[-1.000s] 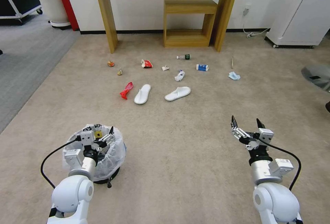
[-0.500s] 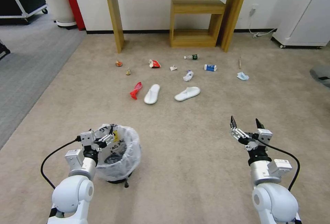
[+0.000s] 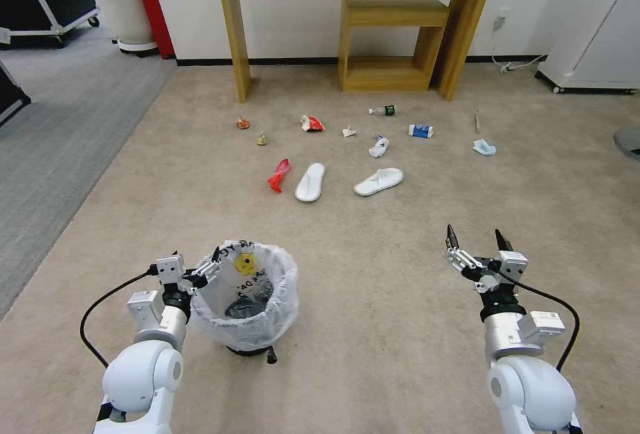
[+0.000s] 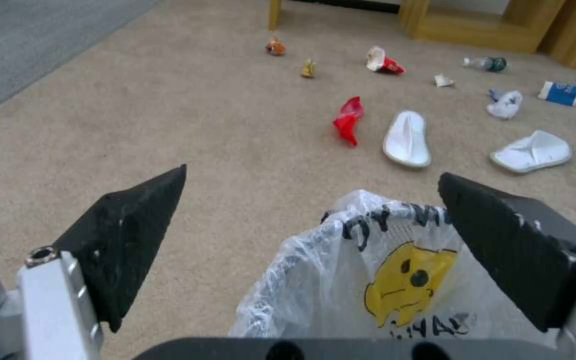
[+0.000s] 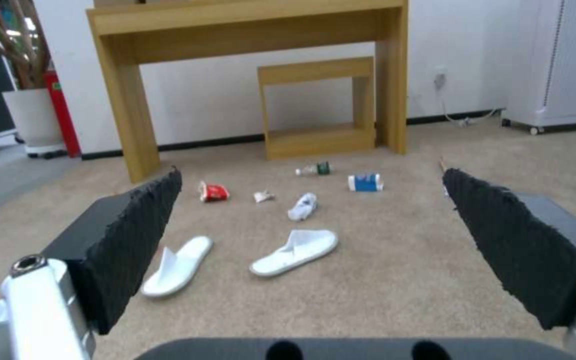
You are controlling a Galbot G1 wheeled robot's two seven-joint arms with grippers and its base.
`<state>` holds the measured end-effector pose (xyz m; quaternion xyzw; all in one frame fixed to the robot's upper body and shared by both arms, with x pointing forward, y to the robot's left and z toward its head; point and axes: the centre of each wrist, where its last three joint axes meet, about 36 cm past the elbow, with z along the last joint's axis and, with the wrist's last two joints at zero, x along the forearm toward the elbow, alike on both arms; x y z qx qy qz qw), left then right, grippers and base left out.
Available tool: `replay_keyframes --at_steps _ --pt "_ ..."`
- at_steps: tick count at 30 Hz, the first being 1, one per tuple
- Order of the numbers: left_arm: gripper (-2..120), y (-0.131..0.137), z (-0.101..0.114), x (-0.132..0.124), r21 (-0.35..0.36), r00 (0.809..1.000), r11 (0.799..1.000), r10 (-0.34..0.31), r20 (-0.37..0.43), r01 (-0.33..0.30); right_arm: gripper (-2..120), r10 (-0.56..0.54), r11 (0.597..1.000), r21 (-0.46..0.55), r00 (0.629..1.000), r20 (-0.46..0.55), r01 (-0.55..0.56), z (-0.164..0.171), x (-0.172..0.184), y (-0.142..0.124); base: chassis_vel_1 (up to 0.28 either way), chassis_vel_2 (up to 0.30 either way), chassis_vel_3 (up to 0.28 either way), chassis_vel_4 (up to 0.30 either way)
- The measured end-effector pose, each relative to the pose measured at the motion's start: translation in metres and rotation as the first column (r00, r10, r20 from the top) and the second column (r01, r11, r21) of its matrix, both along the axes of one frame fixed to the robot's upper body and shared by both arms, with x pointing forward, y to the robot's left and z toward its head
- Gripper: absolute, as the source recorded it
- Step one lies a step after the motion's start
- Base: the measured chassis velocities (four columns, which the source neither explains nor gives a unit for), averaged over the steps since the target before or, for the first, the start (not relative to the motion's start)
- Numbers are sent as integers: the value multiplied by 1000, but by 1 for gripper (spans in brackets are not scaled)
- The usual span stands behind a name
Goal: Pick up the trash bin and place the garbage on the floor into it.
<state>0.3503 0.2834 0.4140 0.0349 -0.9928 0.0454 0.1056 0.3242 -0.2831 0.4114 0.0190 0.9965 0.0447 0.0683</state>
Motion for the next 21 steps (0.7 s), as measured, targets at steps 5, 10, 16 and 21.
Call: replay_keyframes --at_steps 5,10,16,21 --pt "100 1 -3 2 -4 1000 1000 3 -7 -3 100 1 1000 -1 1000 14 -1 0 1 -1 0 0 0 0" --pt "100 3 -7 1 -11 1000 1000 -10 -27 10 100 -11 1000 -7 1000 22 11 4 1 -5 0 0 0 0" --pt "100 8 -6 -1 -6 1000 1000 -14 -28 14 100 -11 1000 -4 1000 17 11 7 -2 -8 0 0 0 0" --pt "100 10 -4 -3 -5 1000 1000 -17 -23 17 100 1 1000 -7 1000 12 -1 8 -3 -6 0 0 0 0"
